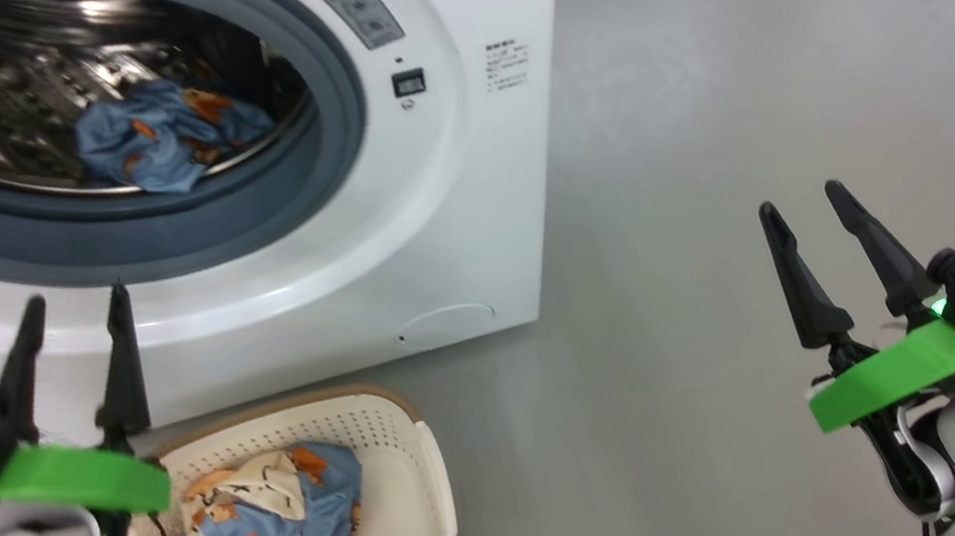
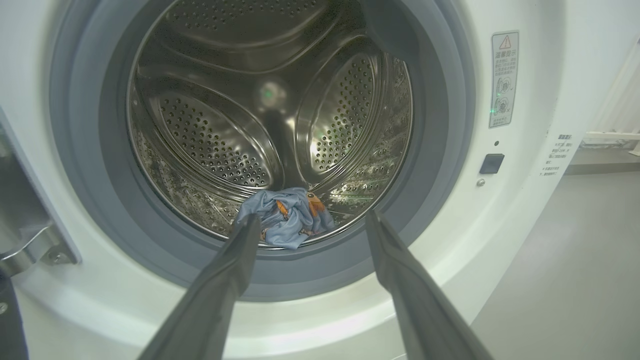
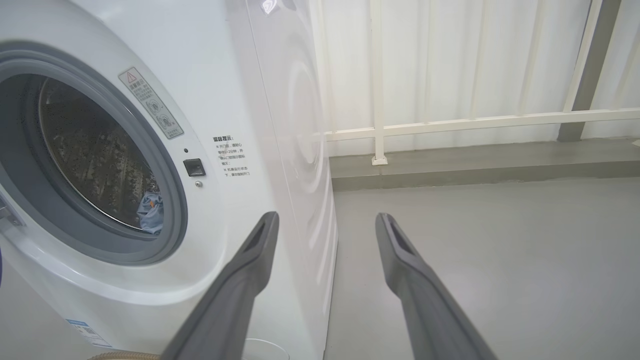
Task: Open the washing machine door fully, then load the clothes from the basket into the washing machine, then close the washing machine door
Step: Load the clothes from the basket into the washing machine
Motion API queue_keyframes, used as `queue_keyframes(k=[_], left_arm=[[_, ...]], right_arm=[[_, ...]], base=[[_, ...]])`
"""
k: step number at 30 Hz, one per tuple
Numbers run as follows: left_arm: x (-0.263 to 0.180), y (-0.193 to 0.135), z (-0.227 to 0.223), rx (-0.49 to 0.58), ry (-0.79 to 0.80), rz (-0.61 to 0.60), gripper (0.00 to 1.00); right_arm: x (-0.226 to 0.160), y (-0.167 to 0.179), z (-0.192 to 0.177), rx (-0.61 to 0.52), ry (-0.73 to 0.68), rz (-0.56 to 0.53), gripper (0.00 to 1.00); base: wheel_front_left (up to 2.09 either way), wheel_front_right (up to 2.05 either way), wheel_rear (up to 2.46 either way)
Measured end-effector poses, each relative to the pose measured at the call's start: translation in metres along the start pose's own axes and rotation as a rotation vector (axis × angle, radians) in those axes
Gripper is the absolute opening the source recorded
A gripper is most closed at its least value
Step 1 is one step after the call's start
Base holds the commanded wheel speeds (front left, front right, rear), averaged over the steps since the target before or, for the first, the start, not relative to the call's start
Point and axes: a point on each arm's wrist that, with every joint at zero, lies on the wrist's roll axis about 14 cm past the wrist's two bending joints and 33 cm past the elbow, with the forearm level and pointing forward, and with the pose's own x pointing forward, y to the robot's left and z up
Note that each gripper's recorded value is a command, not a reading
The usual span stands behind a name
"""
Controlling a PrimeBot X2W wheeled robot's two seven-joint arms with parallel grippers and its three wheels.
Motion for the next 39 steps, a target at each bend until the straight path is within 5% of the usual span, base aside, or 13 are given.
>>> queue_keyframes(k=[19, 39], left_arm=[[-0.088, 0.018, 0.007, -0.021, -0.044, 0.133, 1.00], [-0.095, 0.012, 0.014, -0.022, -0.072, 0.141, 1.00]], right_arm=[[-0.012, 0.011, 0.021, -0.022, -0.056, 0.043, 1.00], [-0.013, 0.013, 0.025, -0.034, -0.064, 0.050, 1.00]], base=[[0.00, 0.00, 0.00], [0.00, 0.00, 0.00]])
